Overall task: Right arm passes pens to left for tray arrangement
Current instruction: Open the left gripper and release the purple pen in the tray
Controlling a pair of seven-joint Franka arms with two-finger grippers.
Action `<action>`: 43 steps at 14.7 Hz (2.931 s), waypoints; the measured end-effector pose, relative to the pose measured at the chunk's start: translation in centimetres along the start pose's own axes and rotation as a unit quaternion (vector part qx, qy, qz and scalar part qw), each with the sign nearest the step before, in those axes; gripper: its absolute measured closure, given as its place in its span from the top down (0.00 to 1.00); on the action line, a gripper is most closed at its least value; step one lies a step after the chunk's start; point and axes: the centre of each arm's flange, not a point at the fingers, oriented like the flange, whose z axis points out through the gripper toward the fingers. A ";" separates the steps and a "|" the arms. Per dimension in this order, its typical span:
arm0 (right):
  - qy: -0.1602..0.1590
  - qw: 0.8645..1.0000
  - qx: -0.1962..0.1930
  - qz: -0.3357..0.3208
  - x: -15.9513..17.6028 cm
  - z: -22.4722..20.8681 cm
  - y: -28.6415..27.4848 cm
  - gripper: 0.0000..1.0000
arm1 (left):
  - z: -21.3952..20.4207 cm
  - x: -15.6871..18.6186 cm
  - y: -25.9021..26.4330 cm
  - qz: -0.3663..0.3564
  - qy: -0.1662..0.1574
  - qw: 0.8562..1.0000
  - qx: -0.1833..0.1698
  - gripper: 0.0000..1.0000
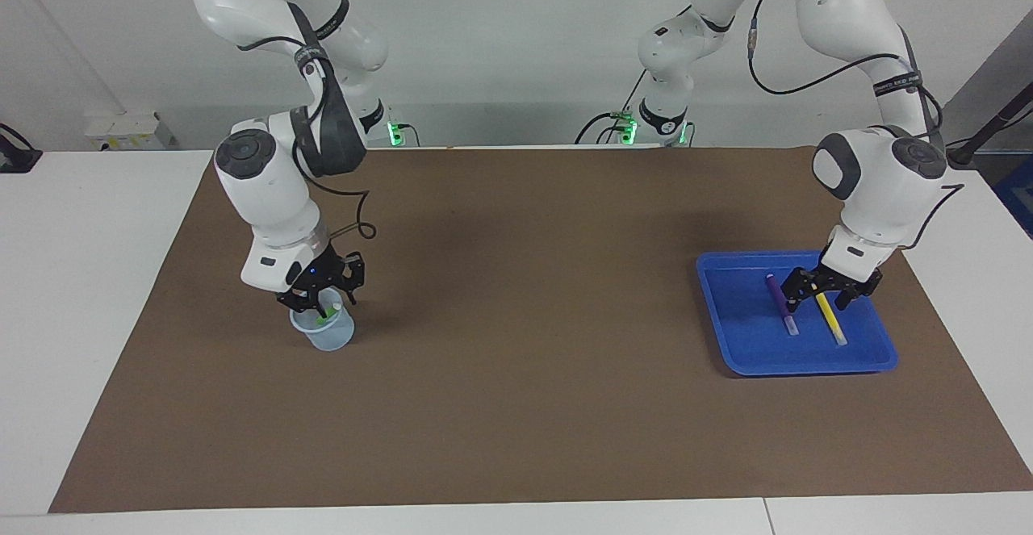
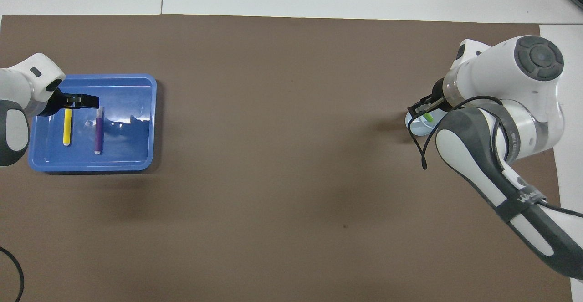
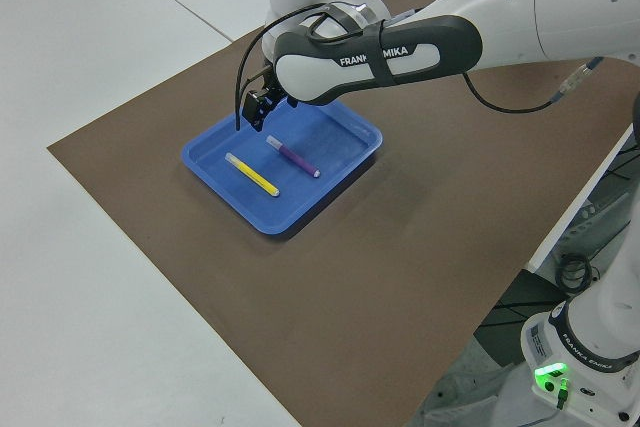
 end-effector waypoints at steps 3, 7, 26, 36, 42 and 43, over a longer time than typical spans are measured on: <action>0.000 1.000 0.002 -0.001 -0.4 1.1 -0.3 0.51 | 0.0 -0.1 -0.2 -0.002 -0.001 1.000 0.000 1.00; 0.000 1.000 0.002 -0.001 -0.6 1.4 -0.1 0.46 | 0.0 -0.1 -0.3 -0.004 -0.004 1.000 0.001 1.00; 0.017 1.000 -0.004 -0.003 -0.8 1.0 1.1 0.49 | -3.8 0.0 0.4 -0.216 -0.048 0.975 -0.031 1.00; 0.022 1.000 -0.004 -0.003 -0.8 1.2 1.0 0.32 | -4.5 -0.3 2.4 -0.271 -0.074 0.958 -0.056 1.00; 0.026 1.000 -0.005 -0.003 -0.7 1.1 1.0 0.22 | -5.0 -0.4 3.4 -0.297 -0.086 0.948 -0.077 1.00; 0.030 1.000 -0.006 -0.003 -0.6 0.9 1.1 0.19 | -5.2 -0.4 3.5 -0.298 -0.087 0.947 -0.079 1.00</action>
